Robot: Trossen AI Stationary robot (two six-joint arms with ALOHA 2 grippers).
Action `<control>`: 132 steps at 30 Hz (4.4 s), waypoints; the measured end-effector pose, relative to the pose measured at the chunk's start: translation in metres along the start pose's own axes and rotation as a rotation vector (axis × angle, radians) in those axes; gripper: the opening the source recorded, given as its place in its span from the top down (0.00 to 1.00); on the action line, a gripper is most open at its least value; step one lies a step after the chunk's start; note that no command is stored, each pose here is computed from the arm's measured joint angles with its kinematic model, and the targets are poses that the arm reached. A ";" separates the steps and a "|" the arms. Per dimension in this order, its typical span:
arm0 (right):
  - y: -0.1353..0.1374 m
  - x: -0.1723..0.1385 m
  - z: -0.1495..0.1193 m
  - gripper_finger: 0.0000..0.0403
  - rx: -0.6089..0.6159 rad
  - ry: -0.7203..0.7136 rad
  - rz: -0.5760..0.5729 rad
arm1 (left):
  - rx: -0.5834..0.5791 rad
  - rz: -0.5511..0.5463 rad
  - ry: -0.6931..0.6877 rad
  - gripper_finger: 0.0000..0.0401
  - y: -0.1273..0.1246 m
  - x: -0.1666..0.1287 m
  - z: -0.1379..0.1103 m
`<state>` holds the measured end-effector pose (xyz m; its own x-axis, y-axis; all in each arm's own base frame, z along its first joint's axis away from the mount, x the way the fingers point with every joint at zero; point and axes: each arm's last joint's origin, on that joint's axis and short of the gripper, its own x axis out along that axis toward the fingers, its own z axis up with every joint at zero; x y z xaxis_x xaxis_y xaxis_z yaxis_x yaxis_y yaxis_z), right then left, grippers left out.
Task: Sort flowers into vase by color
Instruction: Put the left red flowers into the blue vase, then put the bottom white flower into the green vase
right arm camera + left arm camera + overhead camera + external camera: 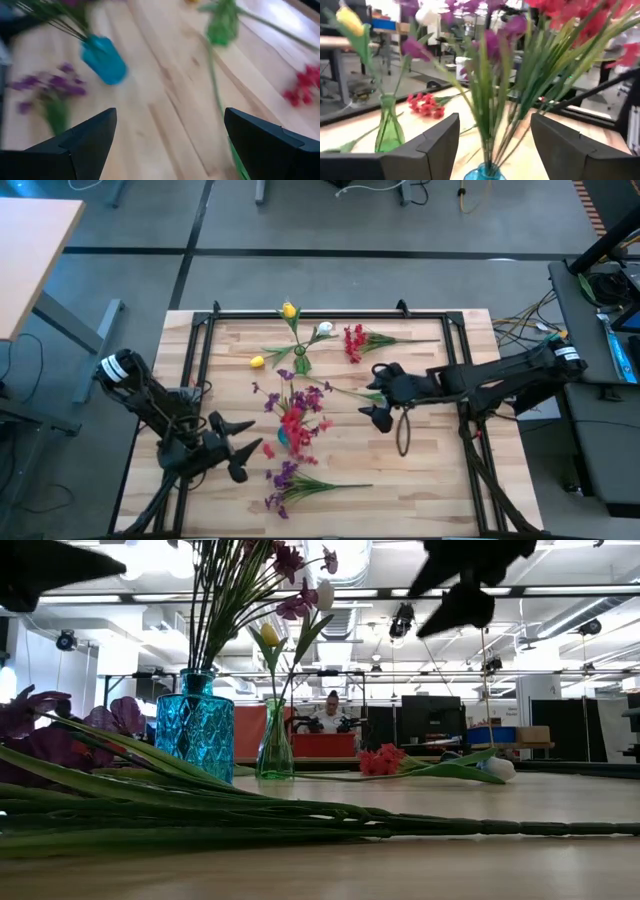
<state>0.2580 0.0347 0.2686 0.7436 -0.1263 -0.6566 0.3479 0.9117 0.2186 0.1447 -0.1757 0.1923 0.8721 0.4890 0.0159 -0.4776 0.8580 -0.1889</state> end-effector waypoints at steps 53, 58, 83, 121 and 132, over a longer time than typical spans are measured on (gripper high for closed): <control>-0.024 0.063 -0.025 0.10 -0.023 0.258 -0.252 | 0.320 0.123 0.017 0.96 -0.043 0.061 -0.014; -0.024 0.063 -0.025 0.10 -0.024 0.259 -0.252 | 0.310 0.139 0.015 0.96 -0.043 0.058 -0.014; -0.060 0.081 -0.031 0.23 -0.205 0.411 -0.214 | 0.050 -0.111 0.042 0.79 -0.012 0.011 -0.008; -0.070 0.075 -0.042 0.64 -0.059 0.243 -0.471 | -0.038 -0.142 0.075 0.81 0.038 0.004 -0.024; -0.066 0.139 -0.062 0.84 0.123 0.240 -0.410 | -0.030 -0.142 0.077 0.81 0.038 0.004 -0.024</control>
<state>0.3033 -0.0191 0.1181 0.3840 -0.3585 -0.8509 0.6601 0.7510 -0.0185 0.1326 -0.1444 0.1611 0.9367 0.3488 -0.0302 -0.3467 0.9121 -0.2189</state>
